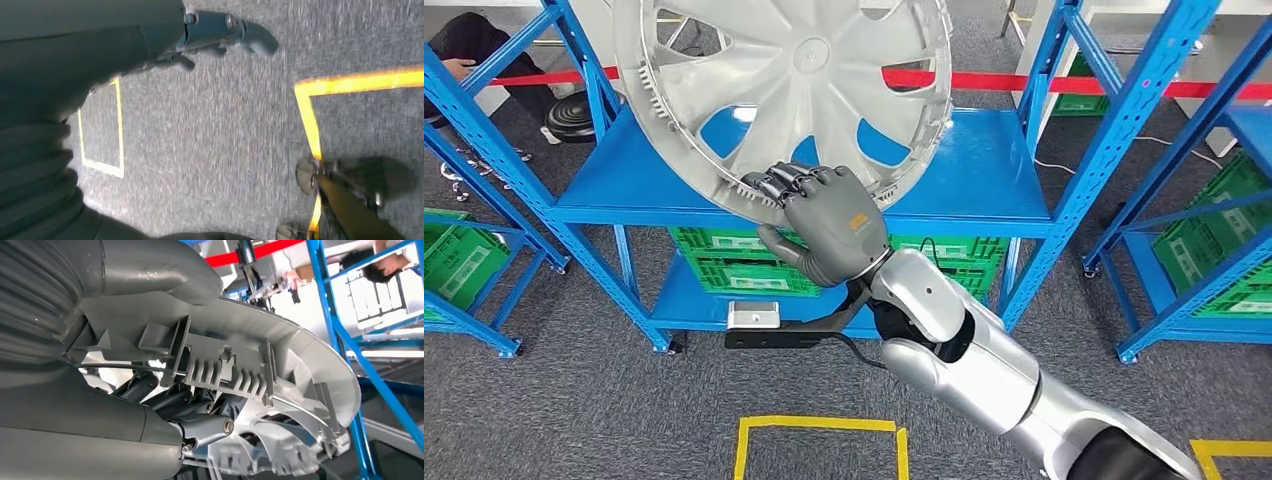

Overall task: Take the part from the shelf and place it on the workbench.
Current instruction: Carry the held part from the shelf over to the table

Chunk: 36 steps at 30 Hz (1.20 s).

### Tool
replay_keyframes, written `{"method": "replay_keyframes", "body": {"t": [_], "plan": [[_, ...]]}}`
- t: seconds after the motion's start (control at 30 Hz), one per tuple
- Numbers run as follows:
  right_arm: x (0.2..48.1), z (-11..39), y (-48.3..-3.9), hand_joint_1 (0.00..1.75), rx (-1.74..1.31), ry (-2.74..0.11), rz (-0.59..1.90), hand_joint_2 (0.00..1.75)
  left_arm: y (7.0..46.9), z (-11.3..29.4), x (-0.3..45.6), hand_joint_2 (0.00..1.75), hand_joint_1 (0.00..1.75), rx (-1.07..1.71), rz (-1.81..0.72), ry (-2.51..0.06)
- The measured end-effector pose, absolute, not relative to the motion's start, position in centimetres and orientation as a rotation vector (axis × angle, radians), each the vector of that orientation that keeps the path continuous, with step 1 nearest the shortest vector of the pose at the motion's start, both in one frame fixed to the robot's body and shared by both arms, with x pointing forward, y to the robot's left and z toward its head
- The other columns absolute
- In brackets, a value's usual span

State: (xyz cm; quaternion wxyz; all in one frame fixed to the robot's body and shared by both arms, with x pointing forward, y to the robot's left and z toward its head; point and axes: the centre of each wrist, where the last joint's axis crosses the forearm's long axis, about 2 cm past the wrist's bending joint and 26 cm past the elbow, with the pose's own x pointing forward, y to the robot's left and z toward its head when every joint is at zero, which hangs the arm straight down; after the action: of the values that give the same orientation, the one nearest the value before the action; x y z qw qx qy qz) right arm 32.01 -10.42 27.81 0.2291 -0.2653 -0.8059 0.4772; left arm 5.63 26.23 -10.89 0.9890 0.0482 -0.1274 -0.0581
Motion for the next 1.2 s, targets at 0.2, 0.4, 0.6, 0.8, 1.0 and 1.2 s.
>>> {"method": "replay_keyframes", "body": {"t": [0.2,0.4,0.6,0.8,1.0,1.2], "plan": [[31.9,27.5,-10.6,1.75,-0.737,-2.209,1.306,1.75,26.2,-10.9,5.8,1.75,0.0,0.093,-0.123,-0.26],[31.5,26.8,-11.1,1.75,-0.76,-2.197,1.298,1.75,26.2,-10.8,6.0,1.75,0.0,0.094,-0.128,-0.267],[31.2,26.4,-11.6,1.75,-0.784,-2.185,1.298,1.75,26.1,-10.8,5.9,1.75,0.0,0.093,-0.13,-0.264],[31.0,26.2,-11.7,1.75,-0.791,-2.163,1.309,1.75,26.0,-10.8,5.9,1.75,0.0,0.093,-0.13,-0.264],[30.6,26.7,-11.4,1.75,-0.821,-2.142,1.317,1.75,25.9,-10.8,6.0,1.75,0.0,0.082,-0.15,-0.263],[30.4,26.6,-11.3,1.75,-0.822,-2.152,1.326,1.75,25.8,-10.8,5.9,1.75,0.0,0.079,-0.152,-0.259]]}}
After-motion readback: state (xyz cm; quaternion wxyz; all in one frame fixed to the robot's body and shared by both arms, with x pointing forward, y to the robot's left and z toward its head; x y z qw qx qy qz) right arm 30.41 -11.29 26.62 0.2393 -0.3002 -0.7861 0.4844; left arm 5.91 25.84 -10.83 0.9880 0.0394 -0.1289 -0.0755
